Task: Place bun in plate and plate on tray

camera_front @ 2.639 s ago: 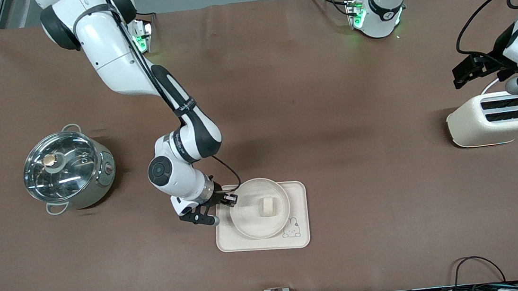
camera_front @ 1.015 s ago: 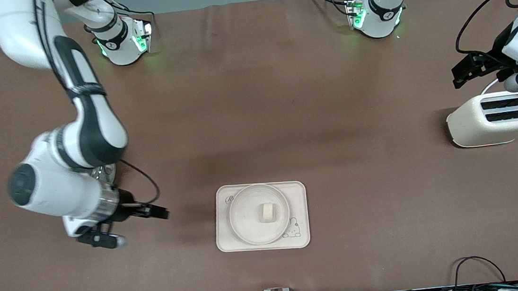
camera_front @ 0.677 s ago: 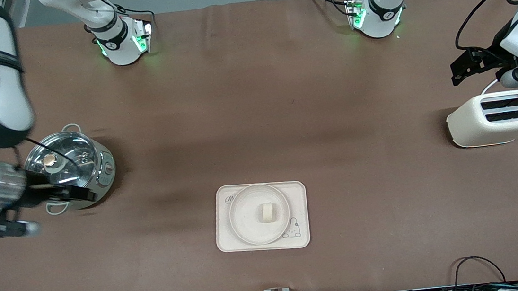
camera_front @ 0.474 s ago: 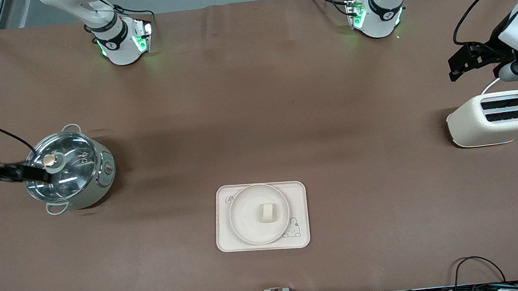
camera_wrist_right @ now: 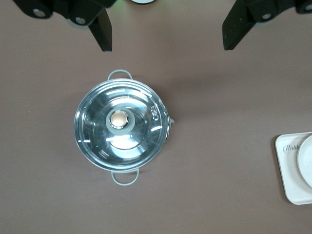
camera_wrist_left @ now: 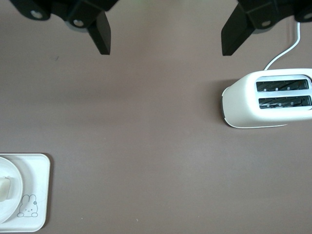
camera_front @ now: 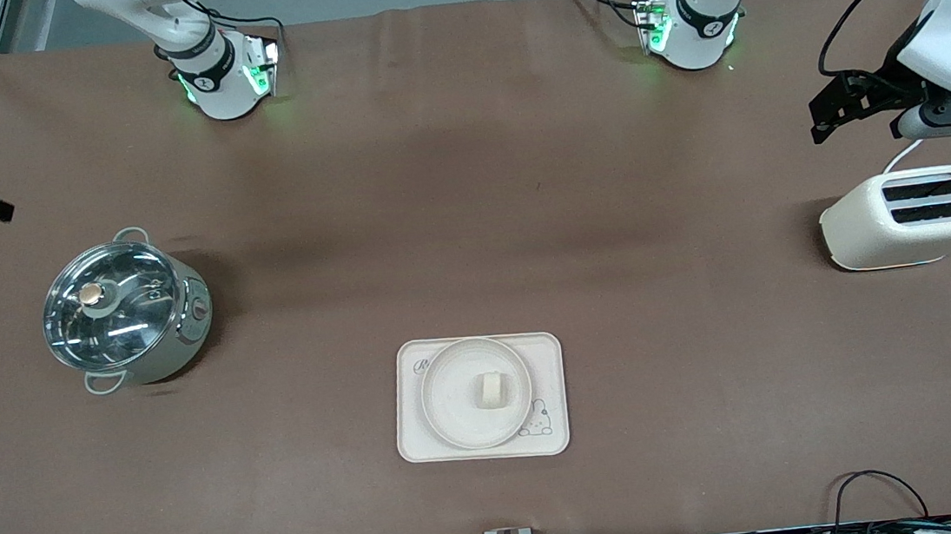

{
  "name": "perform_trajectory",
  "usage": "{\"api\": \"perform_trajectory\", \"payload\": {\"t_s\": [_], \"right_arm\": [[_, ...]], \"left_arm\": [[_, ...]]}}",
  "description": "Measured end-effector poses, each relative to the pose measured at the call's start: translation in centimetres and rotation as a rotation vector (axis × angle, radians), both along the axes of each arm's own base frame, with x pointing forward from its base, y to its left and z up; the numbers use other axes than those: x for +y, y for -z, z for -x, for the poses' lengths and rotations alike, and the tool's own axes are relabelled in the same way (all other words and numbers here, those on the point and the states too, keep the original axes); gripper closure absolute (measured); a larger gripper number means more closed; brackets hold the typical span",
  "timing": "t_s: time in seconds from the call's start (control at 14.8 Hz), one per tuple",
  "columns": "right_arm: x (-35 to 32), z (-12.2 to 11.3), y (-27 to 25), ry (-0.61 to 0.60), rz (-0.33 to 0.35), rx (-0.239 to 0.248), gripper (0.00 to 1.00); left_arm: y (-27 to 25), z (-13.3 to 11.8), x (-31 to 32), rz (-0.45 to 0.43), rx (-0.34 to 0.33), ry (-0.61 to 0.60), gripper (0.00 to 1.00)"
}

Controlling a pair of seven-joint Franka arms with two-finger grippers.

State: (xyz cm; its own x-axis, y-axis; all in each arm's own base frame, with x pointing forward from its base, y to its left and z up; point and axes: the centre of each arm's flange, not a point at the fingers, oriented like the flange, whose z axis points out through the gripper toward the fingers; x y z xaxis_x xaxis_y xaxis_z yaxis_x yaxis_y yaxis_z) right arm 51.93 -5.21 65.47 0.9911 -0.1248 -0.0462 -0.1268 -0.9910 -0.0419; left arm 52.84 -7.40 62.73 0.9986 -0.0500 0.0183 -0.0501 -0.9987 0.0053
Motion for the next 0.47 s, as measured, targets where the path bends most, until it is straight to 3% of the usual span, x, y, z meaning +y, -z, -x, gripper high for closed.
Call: {"api": "perform_trajectory", "payload": {"t_s": [0.2,0.47], "right_arm": [[0.6,1.7,-0.8,-0.025,0.065,-0.020,0.00],[2.0,1.5,-0.8,-0.057,0.078,-0.027,0.00]], "left_arm": [[-0.2,0.0,0.0,0.001,-0.007,0.000,0.00],[-0.6,-0.1,0.1,-0.001,-0.016,-0.002,0.00]]}}
